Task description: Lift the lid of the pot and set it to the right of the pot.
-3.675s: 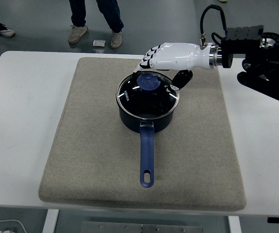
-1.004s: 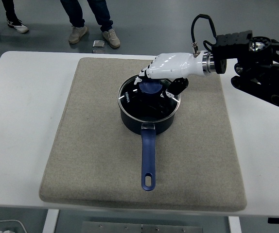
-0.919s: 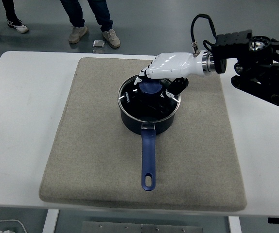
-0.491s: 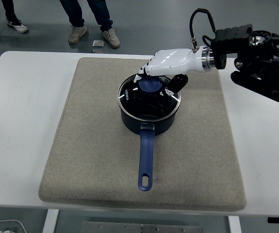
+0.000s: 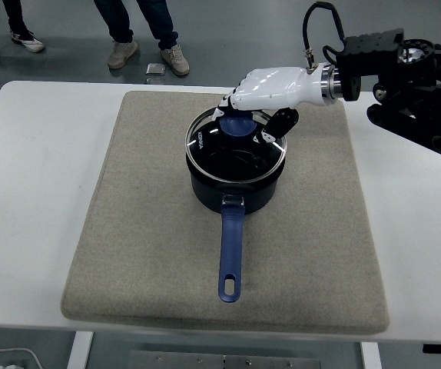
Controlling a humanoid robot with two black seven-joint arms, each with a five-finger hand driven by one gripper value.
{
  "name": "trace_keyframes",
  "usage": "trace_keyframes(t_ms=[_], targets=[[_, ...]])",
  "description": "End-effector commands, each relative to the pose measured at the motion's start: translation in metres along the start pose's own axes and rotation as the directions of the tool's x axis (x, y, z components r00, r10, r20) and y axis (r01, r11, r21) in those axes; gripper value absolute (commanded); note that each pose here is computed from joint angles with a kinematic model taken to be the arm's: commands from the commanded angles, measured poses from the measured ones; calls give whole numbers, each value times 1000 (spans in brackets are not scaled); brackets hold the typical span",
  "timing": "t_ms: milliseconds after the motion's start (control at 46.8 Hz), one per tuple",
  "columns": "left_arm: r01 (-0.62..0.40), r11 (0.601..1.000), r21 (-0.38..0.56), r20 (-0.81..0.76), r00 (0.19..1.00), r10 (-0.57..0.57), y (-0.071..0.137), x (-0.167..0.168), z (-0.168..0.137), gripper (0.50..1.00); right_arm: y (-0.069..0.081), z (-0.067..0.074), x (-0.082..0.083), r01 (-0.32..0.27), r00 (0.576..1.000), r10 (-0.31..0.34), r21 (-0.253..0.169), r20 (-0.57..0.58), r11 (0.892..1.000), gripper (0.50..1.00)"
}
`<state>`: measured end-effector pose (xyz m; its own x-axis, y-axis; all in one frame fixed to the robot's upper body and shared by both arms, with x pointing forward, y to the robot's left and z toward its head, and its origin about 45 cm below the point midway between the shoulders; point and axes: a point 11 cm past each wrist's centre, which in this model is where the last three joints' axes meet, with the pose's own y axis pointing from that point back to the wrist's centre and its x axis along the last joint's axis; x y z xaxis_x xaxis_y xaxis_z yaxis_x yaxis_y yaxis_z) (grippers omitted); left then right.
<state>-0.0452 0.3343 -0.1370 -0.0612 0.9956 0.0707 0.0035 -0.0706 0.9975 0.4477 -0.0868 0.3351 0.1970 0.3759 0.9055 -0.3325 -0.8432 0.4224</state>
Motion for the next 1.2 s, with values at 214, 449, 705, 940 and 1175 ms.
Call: trace_keyframes(t_ms=[214, 449, 705, 940, 1175], targets=[[0, 1000, 0, 0, 1000, 0, 0, 0, 0, 1000, 17, 28, 22, -19, 999, 15, -100, -43, 995, 500], [0, 1000, 0, 0, 1000, 0, 0, 0, 0, 1000, 36, 58, 21, -12, 998, 0, -206, -59, 978, 500], [0, 1000, 0, 0, 1000, 0, 0, 0, 0, 1000, 54, 83, 7, 24, 996, -47, -295, -70, 955, 500], [0, 1000, 0, 0, 1000, 0, 0, 0, 0, 1000, 66, 96, -20, 79, 994, -100, -340, -45, 937, 500], [0, 1000, 0, 0, 1000, 0, 0, 0, 0, 1000, 71, 100, -39, 125, 988, -149, -352, -43, 928, 500]])
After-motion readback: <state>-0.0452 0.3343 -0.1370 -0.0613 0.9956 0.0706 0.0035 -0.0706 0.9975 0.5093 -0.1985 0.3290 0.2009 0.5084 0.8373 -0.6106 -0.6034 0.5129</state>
